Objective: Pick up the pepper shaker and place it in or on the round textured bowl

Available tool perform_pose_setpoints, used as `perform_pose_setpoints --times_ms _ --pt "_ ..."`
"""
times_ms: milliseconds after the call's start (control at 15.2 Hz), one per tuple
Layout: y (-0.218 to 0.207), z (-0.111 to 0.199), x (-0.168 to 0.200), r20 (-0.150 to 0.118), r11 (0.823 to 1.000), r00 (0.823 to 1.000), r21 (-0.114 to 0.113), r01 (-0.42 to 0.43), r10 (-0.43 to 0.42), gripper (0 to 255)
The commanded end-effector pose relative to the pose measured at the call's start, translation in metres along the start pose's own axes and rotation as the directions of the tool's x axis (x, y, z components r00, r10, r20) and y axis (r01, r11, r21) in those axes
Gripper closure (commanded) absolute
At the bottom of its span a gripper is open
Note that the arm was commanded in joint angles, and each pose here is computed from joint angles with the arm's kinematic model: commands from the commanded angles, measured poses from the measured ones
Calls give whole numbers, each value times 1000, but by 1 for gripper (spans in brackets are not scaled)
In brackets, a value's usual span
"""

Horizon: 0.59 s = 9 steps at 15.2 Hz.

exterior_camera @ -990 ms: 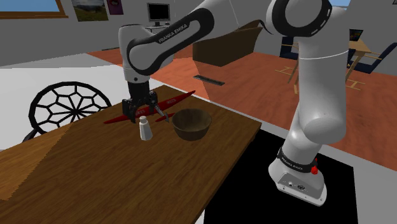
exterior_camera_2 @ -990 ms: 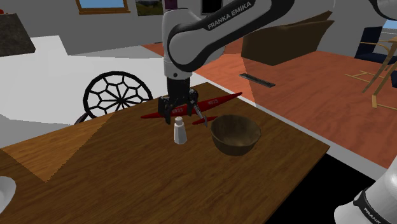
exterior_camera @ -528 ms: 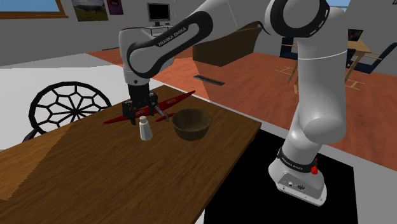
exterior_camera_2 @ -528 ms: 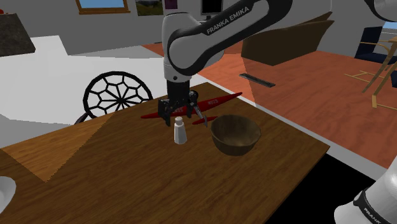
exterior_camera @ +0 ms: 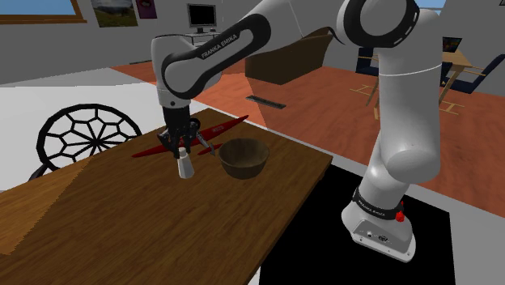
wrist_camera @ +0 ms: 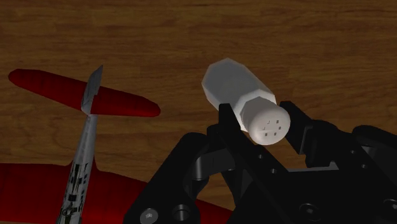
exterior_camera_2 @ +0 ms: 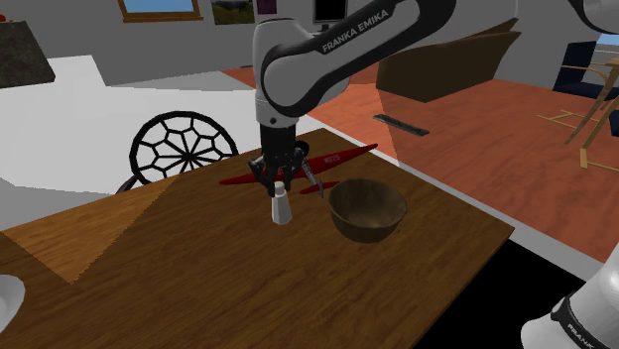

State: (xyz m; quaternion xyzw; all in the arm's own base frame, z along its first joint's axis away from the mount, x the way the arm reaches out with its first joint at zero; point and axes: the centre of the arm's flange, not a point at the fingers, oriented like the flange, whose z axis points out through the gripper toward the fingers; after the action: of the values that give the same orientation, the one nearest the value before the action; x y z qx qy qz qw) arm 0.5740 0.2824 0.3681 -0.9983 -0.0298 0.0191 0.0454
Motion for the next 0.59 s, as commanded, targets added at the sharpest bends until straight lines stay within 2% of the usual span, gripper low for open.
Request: perform_pose_setpoints --times_ms 0,198,528 --pt "-1 1 0 2 1000 1000 0 1 -1 255" --pt "0 1 -1 2 1000 1000 0 1 -1 255" --pt "-3 -25 -2 2 1000 1000 0 1 -1 255"
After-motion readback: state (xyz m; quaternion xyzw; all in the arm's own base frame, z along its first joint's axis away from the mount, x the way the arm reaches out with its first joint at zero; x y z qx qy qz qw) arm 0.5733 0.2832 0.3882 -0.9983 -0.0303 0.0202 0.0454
